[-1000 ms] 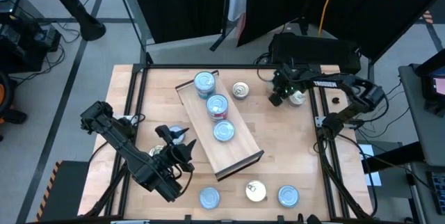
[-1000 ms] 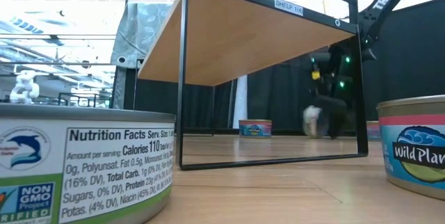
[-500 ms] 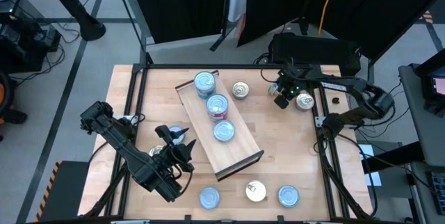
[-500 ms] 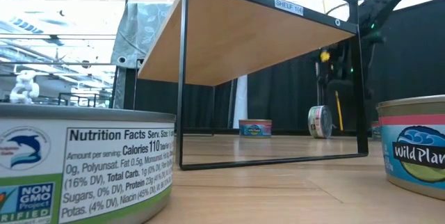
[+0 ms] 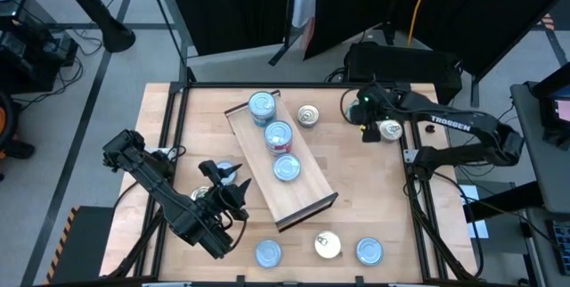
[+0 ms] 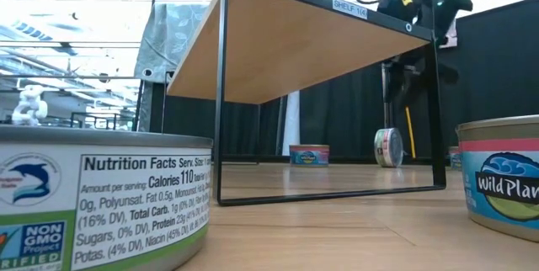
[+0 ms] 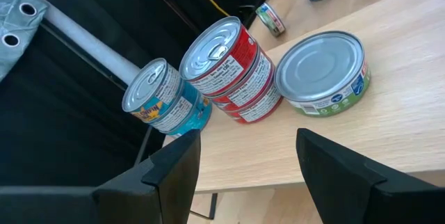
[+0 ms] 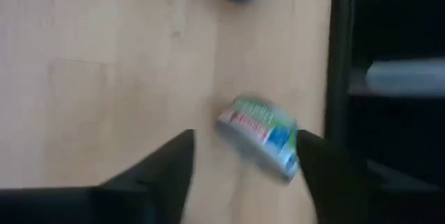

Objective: Stack canned seafood by type on shelf
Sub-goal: Stack the green tuna can on top of the green tuna can on the shelf

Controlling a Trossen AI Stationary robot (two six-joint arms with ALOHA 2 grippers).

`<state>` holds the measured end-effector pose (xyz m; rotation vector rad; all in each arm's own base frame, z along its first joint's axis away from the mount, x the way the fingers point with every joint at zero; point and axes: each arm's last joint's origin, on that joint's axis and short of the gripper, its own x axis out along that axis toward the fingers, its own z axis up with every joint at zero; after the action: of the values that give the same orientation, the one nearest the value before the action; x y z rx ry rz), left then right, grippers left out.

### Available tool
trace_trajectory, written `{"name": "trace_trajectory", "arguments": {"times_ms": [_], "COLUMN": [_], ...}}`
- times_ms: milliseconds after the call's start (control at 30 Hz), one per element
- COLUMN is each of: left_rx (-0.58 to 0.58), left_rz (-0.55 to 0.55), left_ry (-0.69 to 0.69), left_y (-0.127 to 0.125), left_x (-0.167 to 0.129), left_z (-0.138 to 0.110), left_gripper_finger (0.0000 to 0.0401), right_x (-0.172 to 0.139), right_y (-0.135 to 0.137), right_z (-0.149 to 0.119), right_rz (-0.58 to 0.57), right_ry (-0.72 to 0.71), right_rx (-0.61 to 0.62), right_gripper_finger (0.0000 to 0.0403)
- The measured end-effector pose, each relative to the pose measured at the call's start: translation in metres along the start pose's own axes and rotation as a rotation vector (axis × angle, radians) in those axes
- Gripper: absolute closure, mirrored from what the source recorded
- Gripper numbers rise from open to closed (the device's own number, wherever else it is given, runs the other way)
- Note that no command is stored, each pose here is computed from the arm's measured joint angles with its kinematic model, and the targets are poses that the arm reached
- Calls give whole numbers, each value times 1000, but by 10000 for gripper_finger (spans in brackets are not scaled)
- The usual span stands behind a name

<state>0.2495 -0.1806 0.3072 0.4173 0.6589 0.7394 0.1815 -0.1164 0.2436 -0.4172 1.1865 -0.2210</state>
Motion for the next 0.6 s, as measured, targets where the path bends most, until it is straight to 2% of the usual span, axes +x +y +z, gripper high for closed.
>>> {"name": "trace_trajectory", "arguments": {"times_ms": [67, 167, 267, 400, 600], "left_rx": [0, 0, 1, 9, 14], "left_rz": [0, -2, -5, -6, -7], "left_ry": [0, 3, 6, 11, 16], "left_y": [0, 0, 0, 0, 0], "left_x": [0, 0, 0, 0, 0], "left_z": [0, 0, 0, -1, -1], "left_gripper_finger": [164, 164, 164, 164, 164], "right_x": [7, 19, 36, 54, 64], "right_y": [-5, -12, -17, -23, -34], "right_z": [4, 6, 2, -3, 5], "right_rz": [-20, -43, -9, 50, 64], "right_ry": [-19, -20, 33, 108, 147], "right_rx": [-87, -163, -209, -206, -237], "right_gripper_finger": [117, 89, 89, 98, 101]}}
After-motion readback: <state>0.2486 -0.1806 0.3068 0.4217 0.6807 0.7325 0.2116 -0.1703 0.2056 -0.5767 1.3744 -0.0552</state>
